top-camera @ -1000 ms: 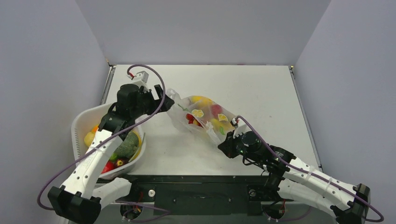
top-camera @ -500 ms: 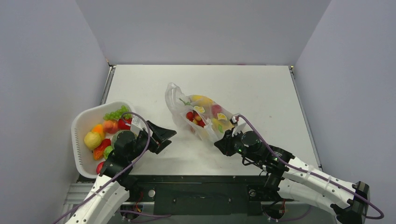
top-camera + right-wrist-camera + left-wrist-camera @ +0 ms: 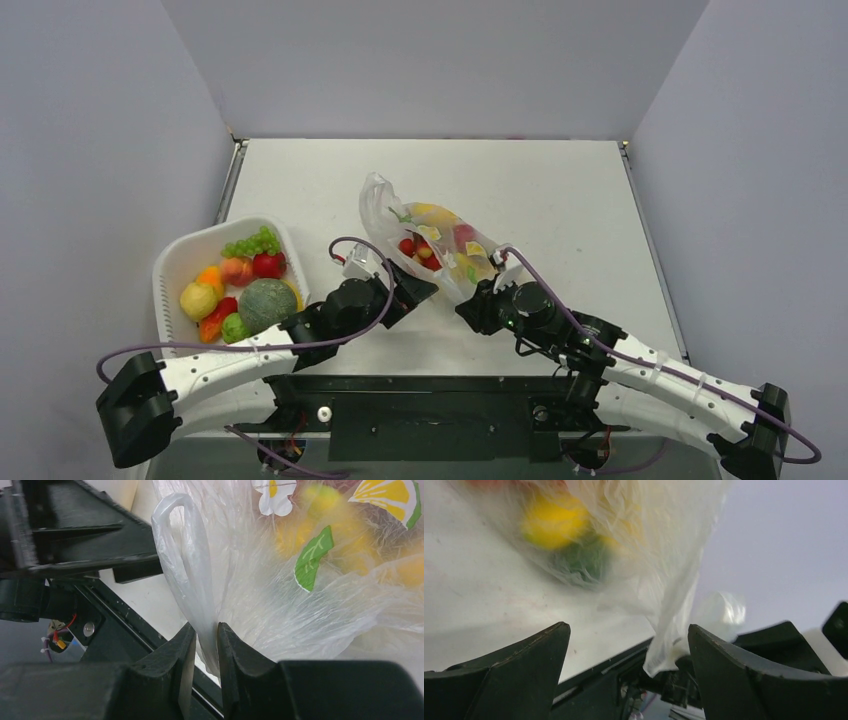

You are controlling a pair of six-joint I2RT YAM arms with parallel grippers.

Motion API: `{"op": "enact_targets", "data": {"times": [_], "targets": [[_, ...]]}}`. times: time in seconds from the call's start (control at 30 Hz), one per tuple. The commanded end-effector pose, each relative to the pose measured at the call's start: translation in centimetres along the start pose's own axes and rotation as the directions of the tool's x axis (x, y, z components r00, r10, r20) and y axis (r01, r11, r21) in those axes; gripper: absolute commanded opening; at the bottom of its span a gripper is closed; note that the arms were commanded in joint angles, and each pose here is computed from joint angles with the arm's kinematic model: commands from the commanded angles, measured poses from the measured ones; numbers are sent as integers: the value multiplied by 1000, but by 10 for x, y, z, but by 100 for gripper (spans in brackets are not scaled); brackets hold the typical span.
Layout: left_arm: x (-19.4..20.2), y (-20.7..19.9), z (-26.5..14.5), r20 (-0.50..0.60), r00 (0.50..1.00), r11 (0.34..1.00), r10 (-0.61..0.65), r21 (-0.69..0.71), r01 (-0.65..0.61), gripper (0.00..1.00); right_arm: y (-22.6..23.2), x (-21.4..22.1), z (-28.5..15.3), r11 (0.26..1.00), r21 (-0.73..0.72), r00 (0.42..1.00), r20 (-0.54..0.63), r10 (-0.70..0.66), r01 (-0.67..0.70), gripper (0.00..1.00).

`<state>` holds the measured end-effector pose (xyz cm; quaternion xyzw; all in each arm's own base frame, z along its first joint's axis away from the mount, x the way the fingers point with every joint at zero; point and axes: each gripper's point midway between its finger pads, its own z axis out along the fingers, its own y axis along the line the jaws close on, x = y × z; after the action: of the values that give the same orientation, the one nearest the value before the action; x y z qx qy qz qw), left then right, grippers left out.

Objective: Take the fake fruits out of the plastic bag
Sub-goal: Adjust the plastic bag at the center of the board.

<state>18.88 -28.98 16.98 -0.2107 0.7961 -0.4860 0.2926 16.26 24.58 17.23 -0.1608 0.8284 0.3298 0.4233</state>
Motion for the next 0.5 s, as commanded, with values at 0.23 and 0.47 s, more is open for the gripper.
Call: {"op": "enact_targets", "data": {"times": [0.23,0.47], "targets": [[-43,-53,43,254,967,991,14,124,-46,56,12,-22,-12,1000,-18,998,70,4,-2,16],[-55,-35,38,278,956,994,96,22,-107,0,7,2,-15,1000,-21,1000,-5,-17,17,9]]}}
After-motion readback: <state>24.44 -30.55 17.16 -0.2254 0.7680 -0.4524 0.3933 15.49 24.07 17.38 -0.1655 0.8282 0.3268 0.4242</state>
